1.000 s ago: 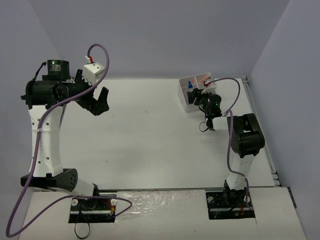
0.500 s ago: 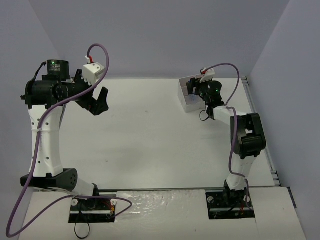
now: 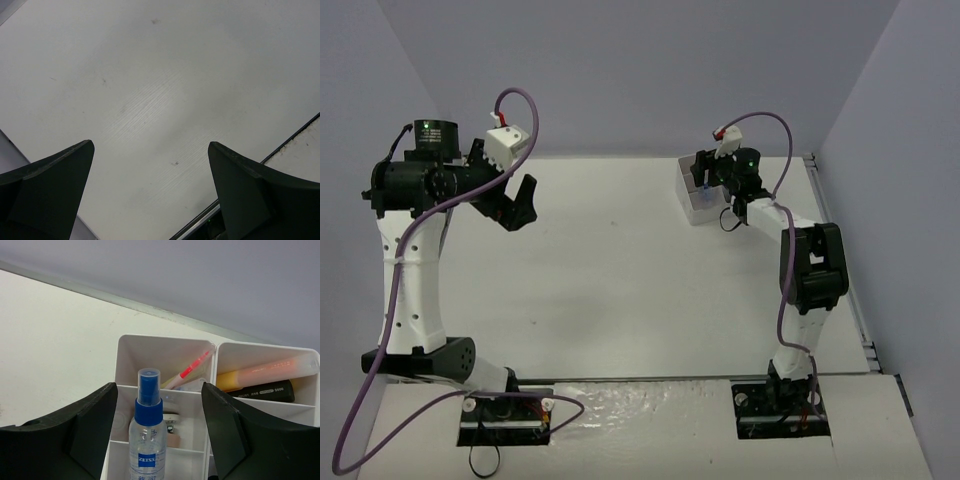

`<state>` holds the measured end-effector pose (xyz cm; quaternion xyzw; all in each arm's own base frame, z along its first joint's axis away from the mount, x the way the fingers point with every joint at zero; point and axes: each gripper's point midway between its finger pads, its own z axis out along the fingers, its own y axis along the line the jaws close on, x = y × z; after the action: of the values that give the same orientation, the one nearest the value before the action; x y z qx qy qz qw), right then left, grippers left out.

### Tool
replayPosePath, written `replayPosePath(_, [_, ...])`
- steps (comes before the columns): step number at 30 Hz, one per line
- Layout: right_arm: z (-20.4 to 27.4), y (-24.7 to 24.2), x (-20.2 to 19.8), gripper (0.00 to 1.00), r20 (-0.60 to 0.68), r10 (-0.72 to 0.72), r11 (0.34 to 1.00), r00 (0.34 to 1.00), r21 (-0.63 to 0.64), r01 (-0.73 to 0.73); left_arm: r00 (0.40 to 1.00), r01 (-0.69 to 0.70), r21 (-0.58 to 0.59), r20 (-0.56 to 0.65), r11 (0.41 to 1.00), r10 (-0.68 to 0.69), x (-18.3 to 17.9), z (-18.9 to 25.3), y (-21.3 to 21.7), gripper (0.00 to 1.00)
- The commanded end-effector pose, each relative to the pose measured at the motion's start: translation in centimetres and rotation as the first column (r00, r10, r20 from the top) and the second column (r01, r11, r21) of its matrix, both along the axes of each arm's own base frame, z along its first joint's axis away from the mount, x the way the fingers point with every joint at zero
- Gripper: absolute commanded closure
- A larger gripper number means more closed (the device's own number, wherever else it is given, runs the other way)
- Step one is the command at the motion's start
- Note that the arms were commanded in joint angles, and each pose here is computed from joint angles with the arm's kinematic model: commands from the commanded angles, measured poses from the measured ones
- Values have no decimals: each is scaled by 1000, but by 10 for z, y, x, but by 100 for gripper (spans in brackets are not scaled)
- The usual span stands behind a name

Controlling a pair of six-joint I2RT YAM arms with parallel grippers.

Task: Sort the stationery into containers
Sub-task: Place the stationery in the storage box, then pick up the stationery from the storage box.

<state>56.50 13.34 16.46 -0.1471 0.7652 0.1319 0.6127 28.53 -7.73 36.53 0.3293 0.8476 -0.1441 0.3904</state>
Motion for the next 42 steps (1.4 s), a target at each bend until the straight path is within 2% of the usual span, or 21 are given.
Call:
replayPosePath(1, [24, 9, 12, 36, 51, 39, 999, 998, 6, -40, 997, 5, 11, -73, 1000, -5, -26, -6, 3, 3])
replayPosePath(9, [11, 17, 14, 38, 7, 73, 997, 997, 11, -73, 997, 3, 15, -75, 1000, -2, -25, -8, 6, 3])
replayPosePath(11, [8, 19, 15, 41, 0, 75, 997, 997, 7, -75, 997, 2, 15, -77, 1000, -1, -23, -9, 5, 3])
replayPosePath(15, [3, 18, 14, 56, -10, 70, 998, 998, 8, -70, 996, -1, 11, -89, 1000, 2, -23, -11, 5, 3])
replayPosePath(21, [10, 19, 14, 89, 8, 80, 997, 997, 15, -80, 997, 0, 12, -77, 1000, 1, -23, -9, 6, 3])
replayPosePath(23, [19, 22, 13, 97, 34, 98, 995, 995, 20, -98, 998, 3, 9, -70, 1000, -2, -22, -7, 5, 3])
replayPosePath(29, [56, 26, 7, 100, 202, 121, 991, 972, 35, -131, 997, 6, 9, -74, 1000, -5, -20, -8, 5, 3])
replayPosePath(31, [74, 27, 4, 100, 317, 113, 988, 942, 65, -140, 998, 9, 11, -66, 1000, -8, -20, -6, 5, 3])
replayPosePath(42, [58, 20, -9, 100, 438, 30, 975, 898, 184, -122, 997, 20, 18, -69, 1000, -19, -17, -8, 5, 3])
